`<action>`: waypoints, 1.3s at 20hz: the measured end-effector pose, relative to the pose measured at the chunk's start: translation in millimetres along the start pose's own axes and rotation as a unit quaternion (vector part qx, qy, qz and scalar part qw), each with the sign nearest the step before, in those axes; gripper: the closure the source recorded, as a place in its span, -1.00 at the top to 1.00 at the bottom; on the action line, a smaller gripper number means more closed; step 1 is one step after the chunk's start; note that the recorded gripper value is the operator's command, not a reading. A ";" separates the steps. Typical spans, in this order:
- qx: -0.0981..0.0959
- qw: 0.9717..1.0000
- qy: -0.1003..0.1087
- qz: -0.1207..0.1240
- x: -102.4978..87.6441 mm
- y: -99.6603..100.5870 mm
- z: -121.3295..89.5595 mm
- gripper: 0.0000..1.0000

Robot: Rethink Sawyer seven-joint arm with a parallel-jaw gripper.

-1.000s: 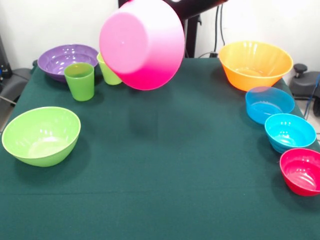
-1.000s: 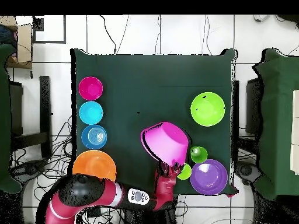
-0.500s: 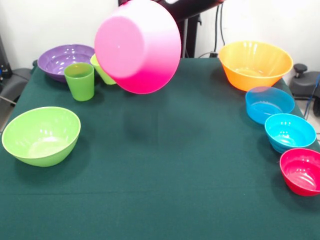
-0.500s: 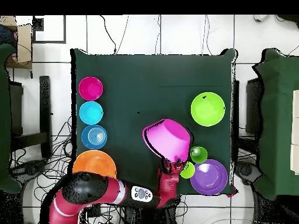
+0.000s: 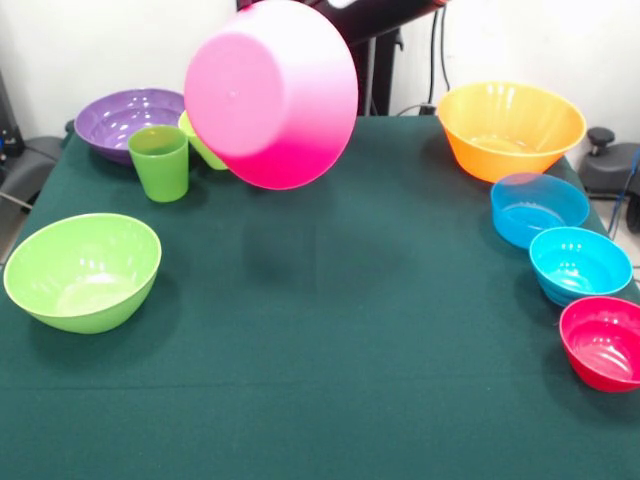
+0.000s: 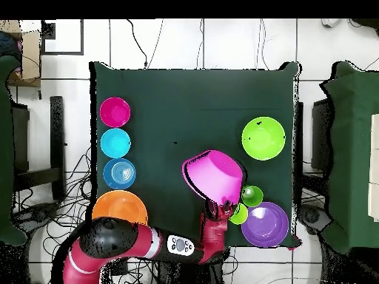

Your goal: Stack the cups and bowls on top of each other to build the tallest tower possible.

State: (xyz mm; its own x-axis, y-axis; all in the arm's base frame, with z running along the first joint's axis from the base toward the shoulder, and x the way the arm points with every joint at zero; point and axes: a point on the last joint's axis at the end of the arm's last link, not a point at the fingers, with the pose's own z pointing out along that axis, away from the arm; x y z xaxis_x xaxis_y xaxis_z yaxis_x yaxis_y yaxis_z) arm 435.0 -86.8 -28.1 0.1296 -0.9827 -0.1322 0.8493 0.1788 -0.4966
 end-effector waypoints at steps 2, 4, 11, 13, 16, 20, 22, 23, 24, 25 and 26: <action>0.000 1.000 0.000 0.000 0.0 0.0 0.1 1.00; 0.000 1.000 0.000 0.000 0.0 0.0 0.1 1.00; 0.000 1.000 0.000 0.000 0.0 0.0 0.1 1.00; 0.000 1.000 0.000 0.000 0.0 0.1 0.1 1.00; -0.002 1.000 -0.001 0.002 -0.2 0.9 0.2 1.00; -0.007 1.000 0.000 0.006 0.1 2.4 0.3 1.00; -0.009 1.000 0.000 0.007 0.1 3.0 0.5 1.00; -0.009 1.000 0.000 0.008 0.1 3.2 0.5 1.00; -0.010 1.000 0.000 0.008 0.1 3.5 0.5 1.00; -0.012 1.000 -0.001 0.010 0.1 4.2 0.6 1.00; -0.014 1.000 -0.001 0.012 0.1 4.8 0.7 1.00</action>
State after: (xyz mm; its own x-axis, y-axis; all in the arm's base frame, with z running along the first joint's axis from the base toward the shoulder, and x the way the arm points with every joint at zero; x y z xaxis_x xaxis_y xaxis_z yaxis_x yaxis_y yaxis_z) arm 439.4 -86.1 -29.9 0.1503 -0.9782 -0.1432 0.8313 0.2035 -0.5172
